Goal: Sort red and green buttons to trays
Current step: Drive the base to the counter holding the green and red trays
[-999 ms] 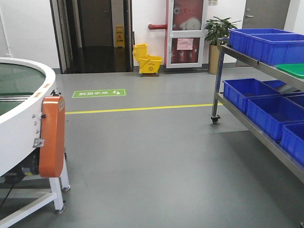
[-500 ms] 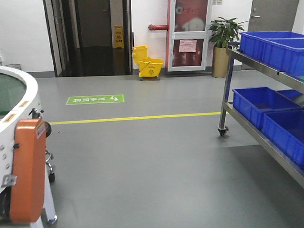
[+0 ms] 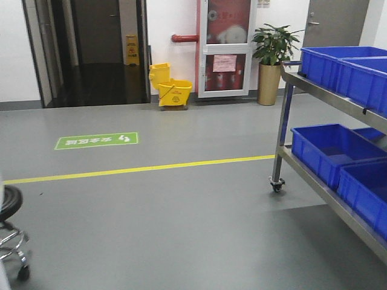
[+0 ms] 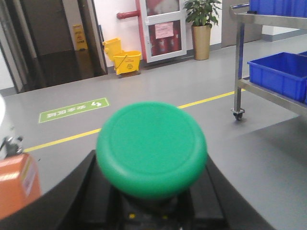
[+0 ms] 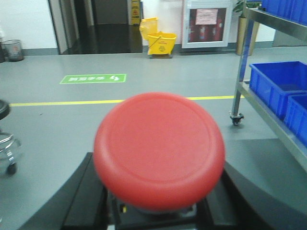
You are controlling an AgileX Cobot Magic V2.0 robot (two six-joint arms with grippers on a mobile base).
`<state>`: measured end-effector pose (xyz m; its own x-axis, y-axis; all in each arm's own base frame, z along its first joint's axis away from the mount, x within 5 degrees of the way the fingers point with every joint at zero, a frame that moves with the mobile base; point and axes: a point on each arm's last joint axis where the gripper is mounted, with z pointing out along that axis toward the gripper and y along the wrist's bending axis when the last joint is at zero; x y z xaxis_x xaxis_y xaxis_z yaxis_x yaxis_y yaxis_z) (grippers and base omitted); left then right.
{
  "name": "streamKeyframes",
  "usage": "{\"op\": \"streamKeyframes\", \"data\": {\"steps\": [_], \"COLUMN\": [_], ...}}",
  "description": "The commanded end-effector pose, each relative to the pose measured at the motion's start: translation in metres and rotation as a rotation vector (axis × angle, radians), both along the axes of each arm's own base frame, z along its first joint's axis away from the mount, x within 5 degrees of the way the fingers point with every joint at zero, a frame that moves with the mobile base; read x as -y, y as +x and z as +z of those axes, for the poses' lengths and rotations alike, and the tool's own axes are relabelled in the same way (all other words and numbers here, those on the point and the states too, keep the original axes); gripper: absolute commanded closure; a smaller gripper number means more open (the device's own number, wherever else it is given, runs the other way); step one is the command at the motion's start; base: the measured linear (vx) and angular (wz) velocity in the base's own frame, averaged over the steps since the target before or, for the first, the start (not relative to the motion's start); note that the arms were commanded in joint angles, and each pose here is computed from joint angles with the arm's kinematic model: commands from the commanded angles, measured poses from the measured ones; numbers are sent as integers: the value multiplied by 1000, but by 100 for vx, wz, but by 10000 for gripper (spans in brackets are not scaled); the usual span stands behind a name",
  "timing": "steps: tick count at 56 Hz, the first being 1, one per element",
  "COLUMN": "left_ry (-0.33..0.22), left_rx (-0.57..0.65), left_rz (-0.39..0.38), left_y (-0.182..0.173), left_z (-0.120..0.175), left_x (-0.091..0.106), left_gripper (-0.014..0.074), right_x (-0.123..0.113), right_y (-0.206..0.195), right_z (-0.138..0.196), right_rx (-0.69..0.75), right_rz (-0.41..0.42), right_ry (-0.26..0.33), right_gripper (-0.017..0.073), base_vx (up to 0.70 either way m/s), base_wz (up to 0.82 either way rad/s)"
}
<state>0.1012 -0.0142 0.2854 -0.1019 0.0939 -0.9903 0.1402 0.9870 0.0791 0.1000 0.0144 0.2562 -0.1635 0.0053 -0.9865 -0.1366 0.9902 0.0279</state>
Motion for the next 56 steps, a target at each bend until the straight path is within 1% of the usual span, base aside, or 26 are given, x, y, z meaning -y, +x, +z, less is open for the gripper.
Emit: {"op": "streamKeyframes", "data": {"steps": [1, 30, 56], "left_ry": [-27, -28, -28], "left_rx": [89, 90, 90], "left_rz": [-44, -44, -44], "left_y": [-1, -1, -1], "left_z": [16, 16, 16], "left_x": [4, 4, 4], "left_gripper": [594, 594, 594], "right_x": [-2, -1, -1], "right_y": [2, 2, 2], "right_z": [18, 18, 18], "right_rx": [112, 109, 109], "right_rz": [15, 14, 14], "right_ry": [2, 1, 1], "right_gripper": [567, 567, 567], "base_vx": [66, 65, 59], "base_wz": [-19, -24, -26]}}
